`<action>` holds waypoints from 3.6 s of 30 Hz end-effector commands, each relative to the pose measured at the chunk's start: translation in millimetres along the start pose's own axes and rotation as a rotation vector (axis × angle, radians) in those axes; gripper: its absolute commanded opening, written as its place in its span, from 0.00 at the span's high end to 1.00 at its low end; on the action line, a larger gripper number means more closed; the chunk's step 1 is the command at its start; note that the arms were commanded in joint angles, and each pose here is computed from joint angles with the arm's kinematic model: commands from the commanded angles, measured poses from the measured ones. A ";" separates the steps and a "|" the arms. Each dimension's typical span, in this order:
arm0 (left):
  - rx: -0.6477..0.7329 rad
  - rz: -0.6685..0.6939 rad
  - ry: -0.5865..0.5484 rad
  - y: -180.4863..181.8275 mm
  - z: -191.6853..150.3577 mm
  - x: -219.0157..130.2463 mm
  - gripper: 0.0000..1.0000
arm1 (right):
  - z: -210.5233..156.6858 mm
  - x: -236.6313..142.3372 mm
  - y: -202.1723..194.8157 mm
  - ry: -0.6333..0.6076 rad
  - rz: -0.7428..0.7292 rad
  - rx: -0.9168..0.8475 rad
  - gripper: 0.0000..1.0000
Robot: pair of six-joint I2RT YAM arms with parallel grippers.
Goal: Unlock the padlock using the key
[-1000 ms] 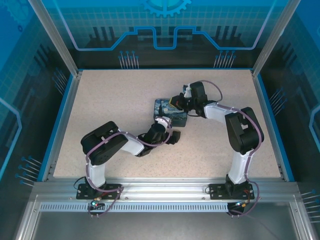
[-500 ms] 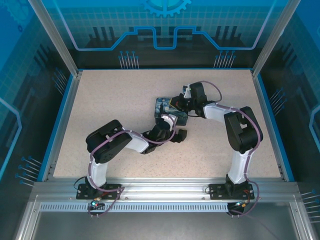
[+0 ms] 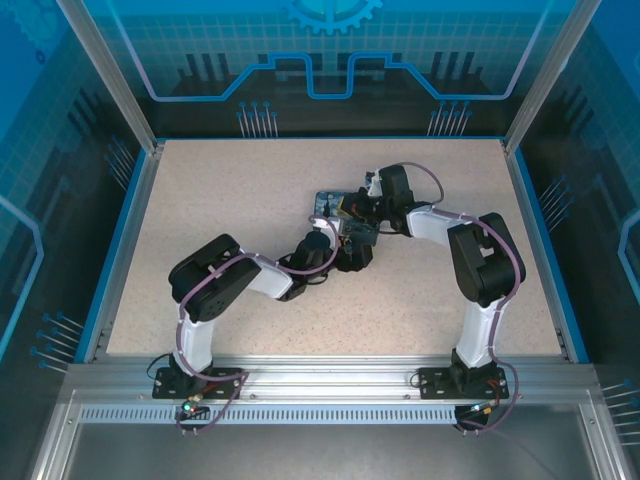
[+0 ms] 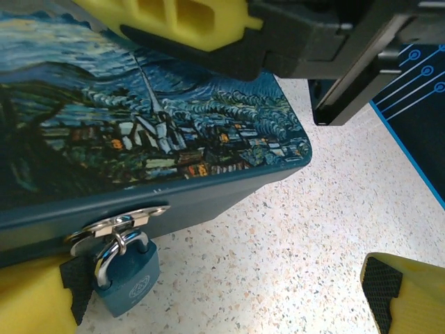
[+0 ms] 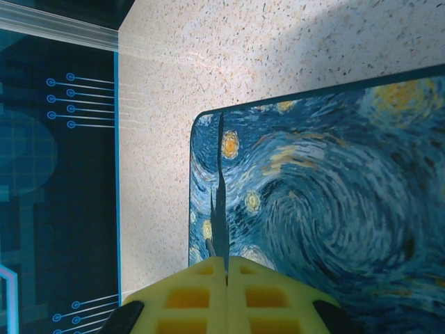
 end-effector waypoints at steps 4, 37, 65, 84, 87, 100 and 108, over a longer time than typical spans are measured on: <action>-0.037 -0.042 0.030 0.4 -5.0 8.6 0.01 | -3.1 5.5 -2.9 0.015 0.023 -0.012 1.00; -0.251 0.010 -0.086 24.9 -11.8 18.2 0.23 | -5.2 8.8 -8.0 0.025 0.022 0.000 1.00; -0.162 0.320 -0.089 49.4 -25.9 22.0 0.59 | -6.0 12.4 -12.1 0.032 0.020 0.009 1.00; -0.144 0.348 -0.088 54.5 -27.7 21.9 0.84 | -2.9 9.5 -9.8 0.028 0.028 0.009 1.00; -0.146 0.338 -0.091 53.5 -25.8 21.2 0.91 | 0.0 7.0 -6.9 0.023 0.032 0.003 1.00; -0.208 0.273 -0.069 41.2 -14.6 -15.8 1.00 | 26.9 -37.3 47.5 -0.067 0.114 -0.064 1.00; -0.233 0.283 -0.020 38.7 -12.2 -55.1 1.00 | 6.9 -72.4 78.2 -0.090 0.145 -0.121 1.00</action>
Point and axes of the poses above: each hand's point on the last joint's axis, 136 mm out from that joint toward the fingers, its own x axis out along the fingers, its own y axis along the line the jaws close on, z = x × y, the point moved 8 cm from there along -x, back along the fingers, and after that the axes turned 11 degrees about -x, right-handed, at the moved point
